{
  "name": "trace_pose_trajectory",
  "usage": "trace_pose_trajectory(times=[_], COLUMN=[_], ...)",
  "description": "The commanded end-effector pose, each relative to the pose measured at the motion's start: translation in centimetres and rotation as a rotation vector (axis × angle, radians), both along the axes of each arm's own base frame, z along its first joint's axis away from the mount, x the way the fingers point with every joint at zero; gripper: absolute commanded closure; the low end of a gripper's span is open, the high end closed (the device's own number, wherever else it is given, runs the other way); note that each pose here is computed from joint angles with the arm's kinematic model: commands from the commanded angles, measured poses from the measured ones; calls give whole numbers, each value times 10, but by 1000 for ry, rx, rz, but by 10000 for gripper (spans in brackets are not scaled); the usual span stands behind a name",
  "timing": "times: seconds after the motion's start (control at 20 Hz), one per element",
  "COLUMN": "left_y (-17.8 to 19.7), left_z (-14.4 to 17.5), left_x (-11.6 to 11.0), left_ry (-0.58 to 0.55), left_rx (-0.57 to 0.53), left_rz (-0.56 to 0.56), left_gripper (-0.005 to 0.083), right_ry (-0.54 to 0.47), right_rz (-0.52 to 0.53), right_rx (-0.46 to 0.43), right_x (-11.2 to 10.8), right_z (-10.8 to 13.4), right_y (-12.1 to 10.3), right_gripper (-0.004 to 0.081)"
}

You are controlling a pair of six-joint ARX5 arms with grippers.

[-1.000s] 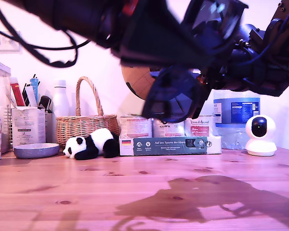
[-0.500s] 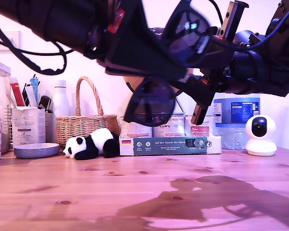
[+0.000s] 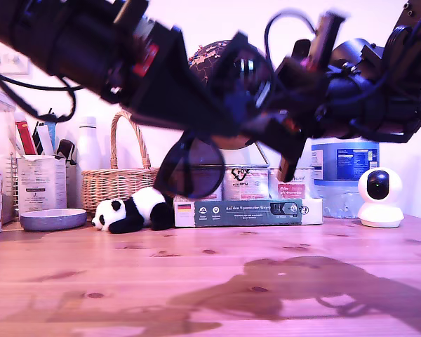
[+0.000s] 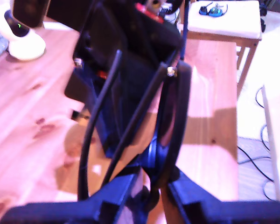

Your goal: Pick up the sunglasses and close them, then place them back on the table

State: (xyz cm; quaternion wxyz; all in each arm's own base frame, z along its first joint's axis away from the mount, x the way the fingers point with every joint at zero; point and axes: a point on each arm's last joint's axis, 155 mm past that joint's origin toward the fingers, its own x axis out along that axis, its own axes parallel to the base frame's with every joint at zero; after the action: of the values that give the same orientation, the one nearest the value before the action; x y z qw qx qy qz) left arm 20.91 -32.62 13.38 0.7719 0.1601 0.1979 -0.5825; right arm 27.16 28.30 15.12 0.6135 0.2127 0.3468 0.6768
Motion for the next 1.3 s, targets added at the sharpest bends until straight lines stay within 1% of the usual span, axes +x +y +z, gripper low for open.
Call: trace_pose_trajectory(times=[0.0,0.15,0.2,0.25,0.3,0.35,0.5,0.55,0.6,0.75,0.85,0.95,1.0,1.05,1.1,1.25], left_y=[6,13,14,16,19,22,28,28,28,22,16,7,4,2,0,-3], left_z=[-13,-23,-25,-28,-31,-34,-44,-47,-51,-61,-64,-64,-64,-65,-67,-82], left_x=[-4,0,0,0,0,0,-1,0,0,-1,1,-2,-1,-1,1,7], left_ry=[16,-13,-21,-30,-28,-19,23,45,94,264,356,489,541,632,695,842], left_rx=[42,100,115,136,156,173,231,249,259,273,263,226,210,188,176,177], left_rz=[1,17,21,23,33,39,58,63,88,150,174,187,178,207,212,251], left_gripper=[797,797,797,797,797,797,797,797,797,797,797,797,797,797,797,797], right_ry=[-25,-16,-4,0,4,0,29,21,1,-52,-147,-199,-213,-243,-253,-306], right_rz=[-100,-274,-302,-313,-316,-317,-341,-350,-368,-441,-468,-515,-529,-542,-549,-548], right_rx=[-43,-126,-136,-137,-134,-133,-169,-189,-219,-356,-461,-565,-600,-617,-627,-602], right_x=[24,61,68,72,75,79,86,87,90,92,87,77,68,61,51,16], right_z=[-8,-20,-20,-16,-11,-6,4,6,7,8,11,17,23,34,43,76], right_y=[-11,-32,-36,-36,-36,-35,-30,-28,-28,-34,-46,-64,-72,-78,-84,-91], right_gripper=[648,648,649,676,746,779,781,781,781,781,781,781,781,781,781,781])
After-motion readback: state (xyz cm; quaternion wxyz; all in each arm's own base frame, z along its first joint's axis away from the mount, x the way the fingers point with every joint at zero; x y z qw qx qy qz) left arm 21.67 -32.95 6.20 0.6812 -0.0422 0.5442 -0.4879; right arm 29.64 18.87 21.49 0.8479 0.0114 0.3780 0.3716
